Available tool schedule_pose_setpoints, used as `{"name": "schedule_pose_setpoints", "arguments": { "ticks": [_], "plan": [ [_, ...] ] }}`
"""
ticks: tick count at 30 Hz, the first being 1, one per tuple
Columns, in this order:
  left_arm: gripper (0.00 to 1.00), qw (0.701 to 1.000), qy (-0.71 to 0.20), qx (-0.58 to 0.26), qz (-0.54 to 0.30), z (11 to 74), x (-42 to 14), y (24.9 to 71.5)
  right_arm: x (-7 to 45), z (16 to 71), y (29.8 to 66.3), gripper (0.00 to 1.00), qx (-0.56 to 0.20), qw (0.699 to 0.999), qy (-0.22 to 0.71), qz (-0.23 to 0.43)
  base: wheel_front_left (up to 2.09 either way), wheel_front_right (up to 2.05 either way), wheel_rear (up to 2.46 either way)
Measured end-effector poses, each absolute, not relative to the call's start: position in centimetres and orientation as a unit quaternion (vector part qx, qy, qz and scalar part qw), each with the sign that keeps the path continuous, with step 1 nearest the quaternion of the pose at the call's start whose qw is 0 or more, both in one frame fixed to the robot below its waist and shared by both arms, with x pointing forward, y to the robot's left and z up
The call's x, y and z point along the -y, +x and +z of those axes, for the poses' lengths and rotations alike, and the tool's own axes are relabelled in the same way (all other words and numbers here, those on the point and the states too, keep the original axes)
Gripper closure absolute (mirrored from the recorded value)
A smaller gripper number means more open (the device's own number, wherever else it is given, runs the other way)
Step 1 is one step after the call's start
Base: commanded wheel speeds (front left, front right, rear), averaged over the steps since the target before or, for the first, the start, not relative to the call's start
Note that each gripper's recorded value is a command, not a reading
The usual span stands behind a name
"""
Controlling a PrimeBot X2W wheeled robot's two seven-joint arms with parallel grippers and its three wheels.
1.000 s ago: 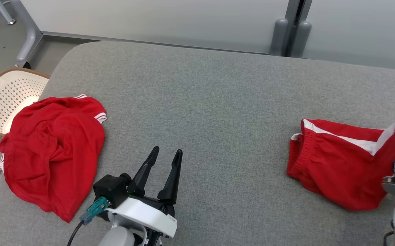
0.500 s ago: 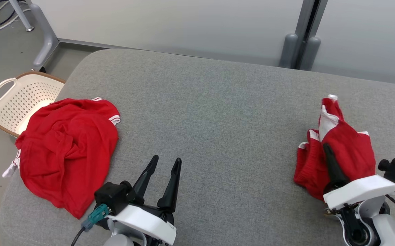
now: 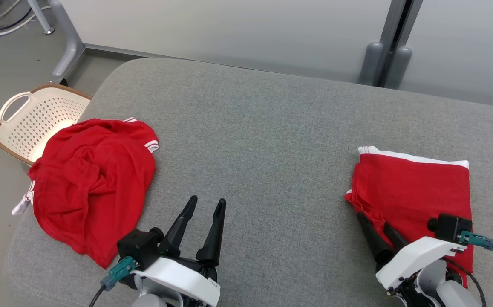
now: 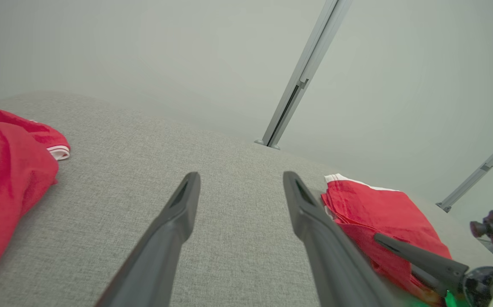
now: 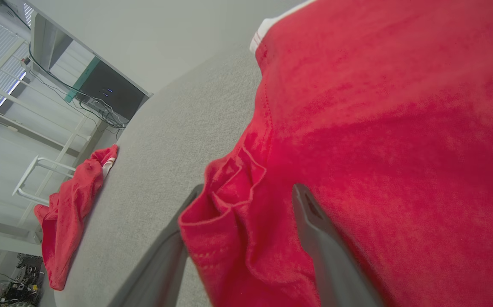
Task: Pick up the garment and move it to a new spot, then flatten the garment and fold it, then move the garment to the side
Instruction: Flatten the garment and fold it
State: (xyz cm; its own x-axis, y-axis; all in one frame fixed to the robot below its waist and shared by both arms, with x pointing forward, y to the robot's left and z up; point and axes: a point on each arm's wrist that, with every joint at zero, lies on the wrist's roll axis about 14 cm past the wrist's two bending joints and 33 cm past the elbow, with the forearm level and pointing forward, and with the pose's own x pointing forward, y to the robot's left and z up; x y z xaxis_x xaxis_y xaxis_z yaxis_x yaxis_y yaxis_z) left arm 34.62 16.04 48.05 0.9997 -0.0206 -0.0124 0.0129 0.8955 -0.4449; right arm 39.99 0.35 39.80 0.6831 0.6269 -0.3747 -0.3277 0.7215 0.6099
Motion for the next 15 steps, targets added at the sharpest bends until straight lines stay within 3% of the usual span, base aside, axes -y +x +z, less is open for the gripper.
{"name": "schedule_pose_setpoints", "arguments": {
  "ticks": [7, 15],
  "plan": [
    [0.0, 0.973, -0.23, -0.01, -0.013, 48.0, -15.7, 35.0, -1.0, 39.7, 39.8, 0.0, -0.299, 0.873, 0.267, 0.278, 0.0, 0.0, 0.0],
    [0.0, 0.973, -0.228, -0.006, -0.025, 48.3, -15.1, 35.6, 1.1, 43.9, 42.3, 0.0, -0.217, 0.891, 0.301, 0.262, 0.0, 0.0, 0.0]
  ]
}}
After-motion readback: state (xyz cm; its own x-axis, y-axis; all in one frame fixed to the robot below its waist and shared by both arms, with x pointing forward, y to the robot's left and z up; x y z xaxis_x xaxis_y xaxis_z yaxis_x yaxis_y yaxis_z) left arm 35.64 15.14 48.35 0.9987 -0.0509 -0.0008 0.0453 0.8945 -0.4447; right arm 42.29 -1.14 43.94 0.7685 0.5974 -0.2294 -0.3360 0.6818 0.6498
